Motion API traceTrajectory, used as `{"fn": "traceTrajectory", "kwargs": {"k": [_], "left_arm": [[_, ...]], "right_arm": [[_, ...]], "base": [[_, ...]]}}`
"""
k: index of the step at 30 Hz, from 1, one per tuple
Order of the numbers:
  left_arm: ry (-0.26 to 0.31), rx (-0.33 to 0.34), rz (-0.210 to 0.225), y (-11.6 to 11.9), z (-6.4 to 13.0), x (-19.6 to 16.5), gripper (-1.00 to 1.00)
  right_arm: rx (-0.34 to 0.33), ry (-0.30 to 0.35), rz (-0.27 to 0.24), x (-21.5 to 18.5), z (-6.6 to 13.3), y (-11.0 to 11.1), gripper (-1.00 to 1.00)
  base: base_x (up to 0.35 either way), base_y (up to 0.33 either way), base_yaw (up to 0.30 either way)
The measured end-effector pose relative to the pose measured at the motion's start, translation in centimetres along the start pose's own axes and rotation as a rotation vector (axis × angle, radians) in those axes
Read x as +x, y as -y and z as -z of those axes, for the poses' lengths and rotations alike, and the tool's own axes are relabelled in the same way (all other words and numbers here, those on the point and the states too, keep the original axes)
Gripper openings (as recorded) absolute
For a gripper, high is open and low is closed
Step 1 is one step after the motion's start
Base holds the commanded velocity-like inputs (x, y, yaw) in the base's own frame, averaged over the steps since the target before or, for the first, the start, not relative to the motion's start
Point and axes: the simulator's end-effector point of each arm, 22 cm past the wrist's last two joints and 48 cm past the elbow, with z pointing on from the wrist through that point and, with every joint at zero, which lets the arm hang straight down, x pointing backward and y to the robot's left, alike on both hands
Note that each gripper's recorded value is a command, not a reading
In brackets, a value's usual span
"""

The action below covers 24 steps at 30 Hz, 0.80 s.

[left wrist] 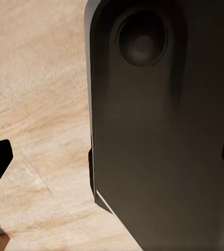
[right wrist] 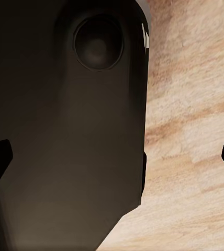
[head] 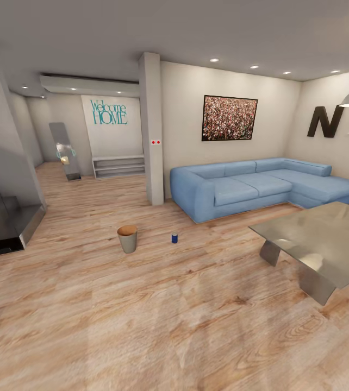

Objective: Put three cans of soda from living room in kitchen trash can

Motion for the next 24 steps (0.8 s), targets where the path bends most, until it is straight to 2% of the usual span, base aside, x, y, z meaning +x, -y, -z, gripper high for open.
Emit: {"fn": "traceTrajectory", "kwargs": {"k": [24], "left_arm": [[0.000, 0.000, 0.000, 0.00, 0.00, 0.00, 1.00]], "right_arm": [[0.000, 0.000, 0.000, -0.01, 0.00, 0.00, 1.00]], "base": [[0.000, 0.000, 0.000]]}}
